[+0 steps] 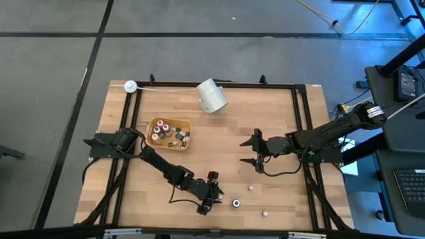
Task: Pick & Place food coloring
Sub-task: Put the small red food coloring bottle into the bin
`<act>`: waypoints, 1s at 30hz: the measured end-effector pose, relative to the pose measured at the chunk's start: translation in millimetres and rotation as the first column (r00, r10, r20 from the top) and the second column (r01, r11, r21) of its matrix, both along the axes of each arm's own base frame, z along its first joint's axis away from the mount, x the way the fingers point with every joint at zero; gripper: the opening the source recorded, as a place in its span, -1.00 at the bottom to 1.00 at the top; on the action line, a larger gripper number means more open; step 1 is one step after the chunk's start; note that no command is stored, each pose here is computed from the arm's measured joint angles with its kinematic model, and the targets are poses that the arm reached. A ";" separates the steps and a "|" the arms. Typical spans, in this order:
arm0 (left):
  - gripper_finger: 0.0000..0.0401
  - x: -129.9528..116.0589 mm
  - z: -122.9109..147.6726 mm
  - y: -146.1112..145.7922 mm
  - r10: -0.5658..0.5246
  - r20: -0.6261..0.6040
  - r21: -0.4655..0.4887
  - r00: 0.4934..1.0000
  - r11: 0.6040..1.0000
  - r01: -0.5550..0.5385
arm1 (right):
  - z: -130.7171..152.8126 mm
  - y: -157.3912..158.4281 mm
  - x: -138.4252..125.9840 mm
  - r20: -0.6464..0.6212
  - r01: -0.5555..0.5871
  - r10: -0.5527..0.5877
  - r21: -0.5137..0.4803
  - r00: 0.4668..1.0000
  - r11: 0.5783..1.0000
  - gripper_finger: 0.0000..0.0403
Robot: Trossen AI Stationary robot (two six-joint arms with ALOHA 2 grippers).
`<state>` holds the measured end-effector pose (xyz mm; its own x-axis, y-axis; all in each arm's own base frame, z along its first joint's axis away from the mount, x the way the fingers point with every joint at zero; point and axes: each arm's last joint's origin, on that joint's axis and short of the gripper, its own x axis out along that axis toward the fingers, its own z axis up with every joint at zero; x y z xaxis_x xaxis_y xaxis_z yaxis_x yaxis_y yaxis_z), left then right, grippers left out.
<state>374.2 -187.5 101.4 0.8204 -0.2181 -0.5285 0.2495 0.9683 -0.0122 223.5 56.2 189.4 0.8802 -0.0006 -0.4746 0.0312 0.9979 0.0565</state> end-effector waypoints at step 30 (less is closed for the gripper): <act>-0.62 -58.1 118.3 49.6 0.376 -0.089 0.240 0.922 0.907 -0.346 | 0.0 0.0 0.0 0.000 -0.001 0.001 -0.001 1.000 1.000 0.57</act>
<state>316.1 -137.8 219.8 0.7422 0.2114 -0.6360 -0.1074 0.9742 0.1984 223.5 56.2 189.4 0.8804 -0.0006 -0.4743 0.0305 0.9980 0.0552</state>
